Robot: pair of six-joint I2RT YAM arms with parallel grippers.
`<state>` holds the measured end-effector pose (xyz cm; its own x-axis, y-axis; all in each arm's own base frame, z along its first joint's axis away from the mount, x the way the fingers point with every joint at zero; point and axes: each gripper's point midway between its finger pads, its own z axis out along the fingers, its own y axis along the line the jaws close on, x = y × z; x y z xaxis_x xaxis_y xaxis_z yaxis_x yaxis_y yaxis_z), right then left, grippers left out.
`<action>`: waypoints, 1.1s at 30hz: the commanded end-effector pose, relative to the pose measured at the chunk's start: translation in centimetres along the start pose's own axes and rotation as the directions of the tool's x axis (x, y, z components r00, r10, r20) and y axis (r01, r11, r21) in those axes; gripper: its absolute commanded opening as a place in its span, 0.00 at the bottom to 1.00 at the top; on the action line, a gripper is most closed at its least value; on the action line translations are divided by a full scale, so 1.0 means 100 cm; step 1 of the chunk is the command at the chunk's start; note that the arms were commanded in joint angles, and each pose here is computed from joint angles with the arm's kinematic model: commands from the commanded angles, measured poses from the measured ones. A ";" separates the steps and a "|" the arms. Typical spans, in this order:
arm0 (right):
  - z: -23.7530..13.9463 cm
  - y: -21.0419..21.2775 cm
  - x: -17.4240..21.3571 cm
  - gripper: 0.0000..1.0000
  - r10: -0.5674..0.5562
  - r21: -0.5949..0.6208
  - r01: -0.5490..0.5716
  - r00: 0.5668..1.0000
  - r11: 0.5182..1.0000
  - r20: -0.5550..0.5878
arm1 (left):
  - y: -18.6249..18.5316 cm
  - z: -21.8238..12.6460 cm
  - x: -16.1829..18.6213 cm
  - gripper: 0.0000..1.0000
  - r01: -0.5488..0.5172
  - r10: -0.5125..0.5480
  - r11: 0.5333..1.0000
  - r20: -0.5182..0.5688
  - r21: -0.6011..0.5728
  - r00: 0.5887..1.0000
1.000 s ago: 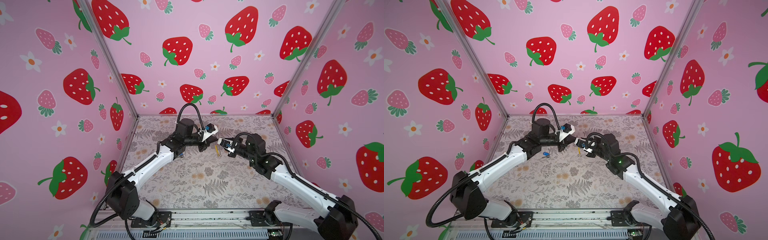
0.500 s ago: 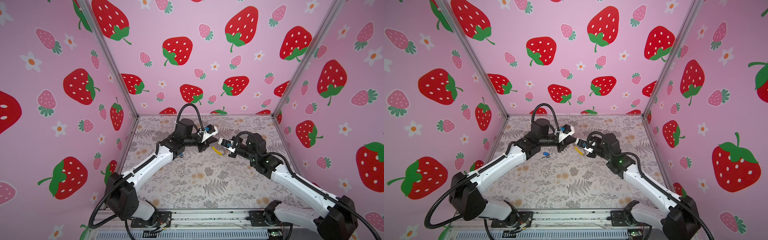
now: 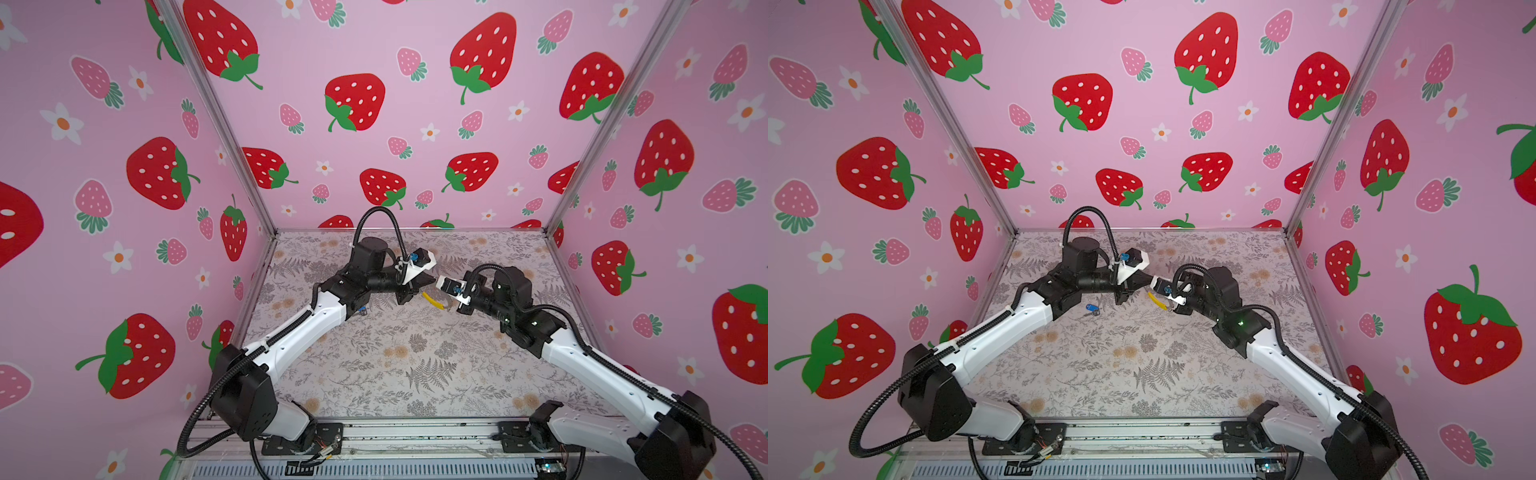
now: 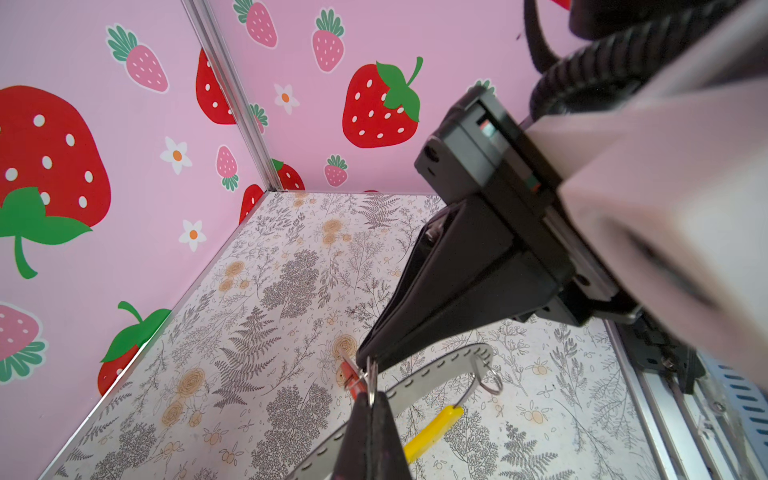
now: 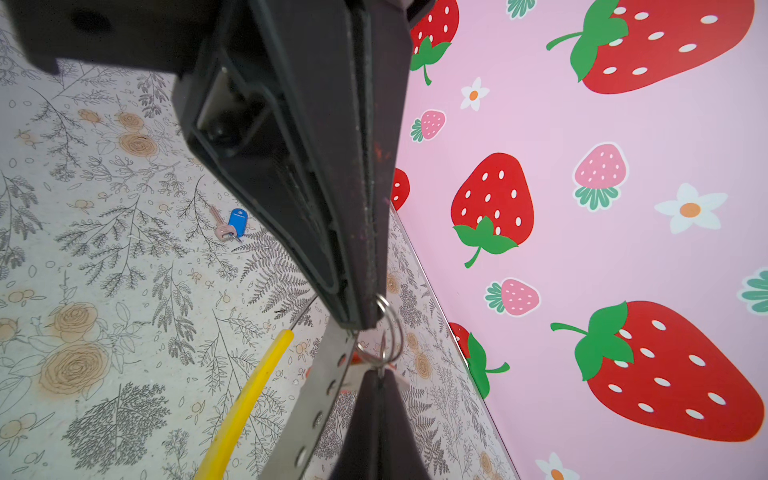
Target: Put the keys on the keyring
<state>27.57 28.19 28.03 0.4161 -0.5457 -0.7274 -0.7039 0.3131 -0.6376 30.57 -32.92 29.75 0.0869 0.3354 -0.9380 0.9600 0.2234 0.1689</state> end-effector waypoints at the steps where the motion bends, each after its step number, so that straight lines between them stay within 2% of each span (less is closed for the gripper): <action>1: -0.003 -0.008 -0.003 0.00 -0.052 0.035 0.053 0.998 0.998 -0.019 | 0.010 -0.006 -0.035 0.00 -0.011 0.015 0.999 0.111 -0.036 0.994; 5: -0.003 -0.011 -0.003 0.00 -0.079 0.062 0.081 0.996 0.995 -0.034 | 0.019 -0.006 -0.039 0.00 -0.005 0.019 0.995 0.137 -0.101 0.990; 14: -0.001 -0.017 -0.014 0.00 -0.078 0.094 0.079 0.997 0.992 -0.012 | 0.020 0.003 -0.041 0.00 0.008 0.019 0.990 0.187 -0.142 0.982; 19: -0.003 -0.023 -0.020 0.00 -0.064 0.115 0.063 0.998 0.991 0.008 | 0.017 0.010 -0.037 0.00 -0.011 0.039 0.988 0.179 -0.157 0.983; 26: -0.004 -0.020 -0.022 0.00 -0.070 0.099 0.068 0.997 0.993 0.018 | 0.014 0.017 -0.036 0.00 -0.038 0.072 0.983 0.182 -0.181 0.981; 33: -0.006 -0.018 -0.026 0.00 -0.063 0.099 0.058 0.997 0.993 0.046 | 0.027 0.011 -0.042 0.00 -0.027 0.091 0.962 0.226 -0.271 0.970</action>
<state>28.85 27.64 29.53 0.4302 -0.5936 -0.6801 -0.6062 0.3683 -0.7049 32.06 -34.87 31.29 0.1554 0.1999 -0.9674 0.8947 0.3866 0.2236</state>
